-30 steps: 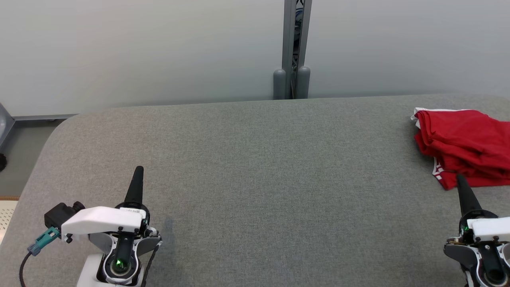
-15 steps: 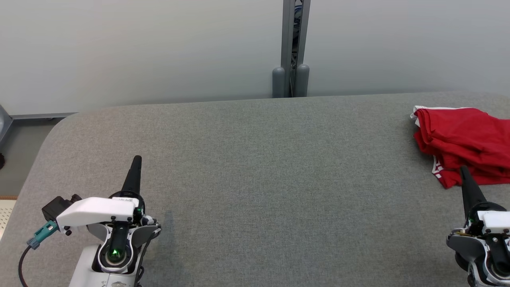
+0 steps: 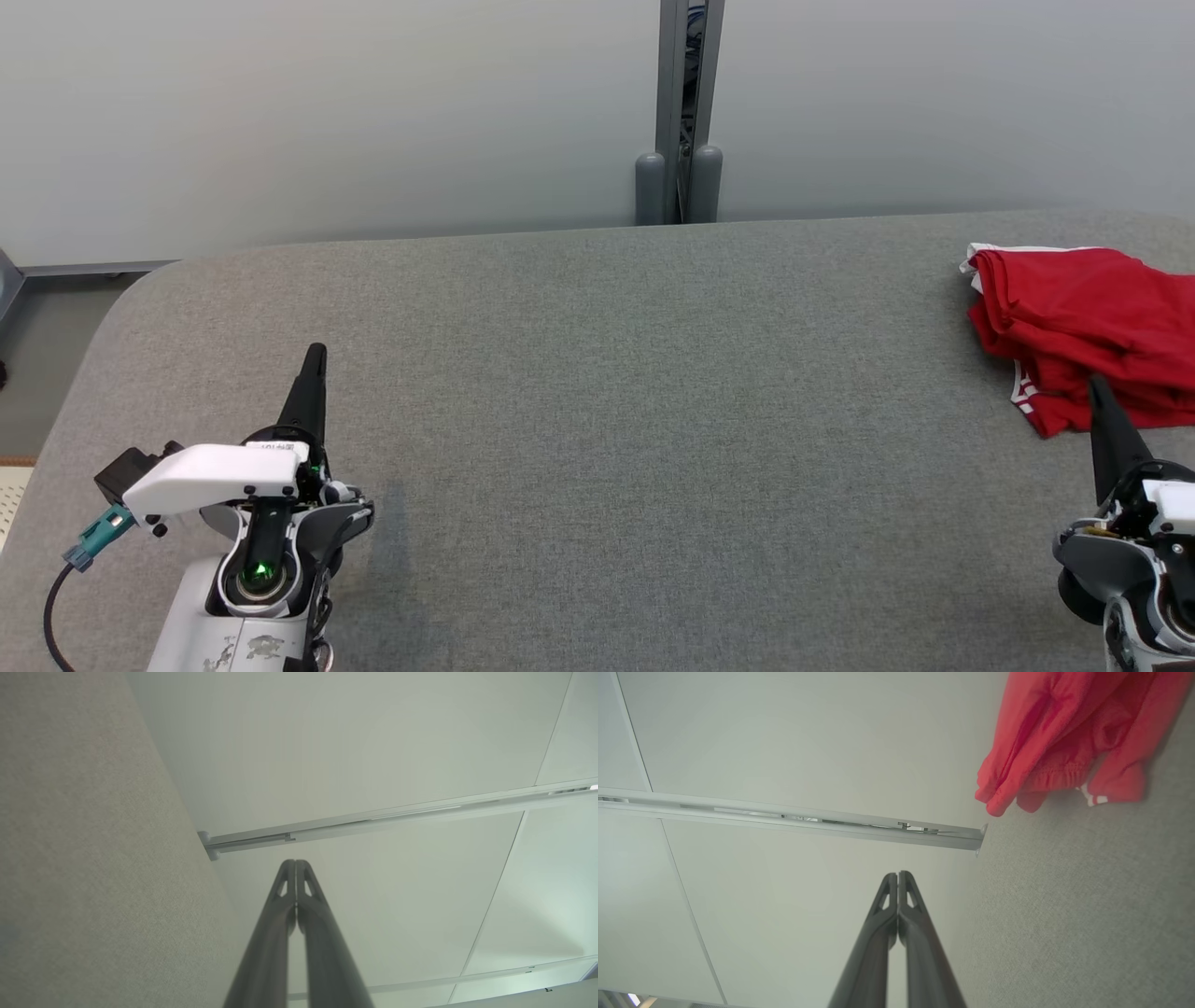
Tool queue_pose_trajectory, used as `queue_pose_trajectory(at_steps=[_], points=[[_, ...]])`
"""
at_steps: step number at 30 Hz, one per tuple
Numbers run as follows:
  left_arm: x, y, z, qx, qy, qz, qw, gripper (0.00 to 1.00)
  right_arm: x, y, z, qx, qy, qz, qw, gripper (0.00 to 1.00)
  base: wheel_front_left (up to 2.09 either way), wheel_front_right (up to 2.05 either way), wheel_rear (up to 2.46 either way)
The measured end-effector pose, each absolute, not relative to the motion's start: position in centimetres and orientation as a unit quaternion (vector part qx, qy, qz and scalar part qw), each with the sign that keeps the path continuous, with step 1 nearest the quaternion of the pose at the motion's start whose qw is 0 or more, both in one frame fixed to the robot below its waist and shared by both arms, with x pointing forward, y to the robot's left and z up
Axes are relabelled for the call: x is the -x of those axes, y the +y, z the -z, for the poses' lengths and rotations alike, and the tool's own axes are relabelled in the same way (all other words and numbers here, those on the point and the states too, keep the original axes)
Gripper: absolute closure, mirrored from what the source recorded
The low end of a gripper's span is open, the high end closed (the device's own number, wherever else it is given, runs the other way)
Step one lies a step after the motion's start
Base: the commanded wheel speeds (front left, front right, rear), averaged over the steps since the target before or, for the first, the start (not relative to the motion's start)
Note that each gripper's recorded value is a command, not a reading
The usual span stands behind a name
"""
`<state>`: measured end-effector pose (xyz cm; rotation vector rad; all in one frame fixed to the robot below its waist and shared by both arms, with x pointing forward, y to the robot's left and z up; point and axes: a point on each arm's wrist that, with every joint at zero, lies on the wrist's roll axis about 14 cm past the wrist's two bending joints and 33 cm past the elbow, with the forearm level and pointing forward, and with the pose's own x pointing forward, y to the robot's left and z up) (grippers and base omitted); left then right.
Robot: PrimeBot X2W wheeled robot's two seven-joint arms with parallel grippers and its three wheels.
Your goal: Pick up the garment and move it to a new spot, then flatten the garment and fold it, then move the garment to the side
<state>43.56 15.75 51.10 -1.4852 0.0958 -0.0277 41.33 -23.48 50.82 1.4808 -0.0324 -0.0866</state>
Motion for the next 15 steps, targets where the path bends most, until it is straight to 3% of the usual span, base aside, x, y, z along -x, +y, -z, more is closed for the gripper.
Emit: queue_pose_trajectory(at_steps=[15], points=[[-44.46, 15.65, -51.98, 0.707, 0.037, 0.022, 0.706, 1.00, -41.95, -23.94, -51.46, -0.710, -0.027, 0.033, 0.703, 1.00, 0.00, 0.00, 0.00]])
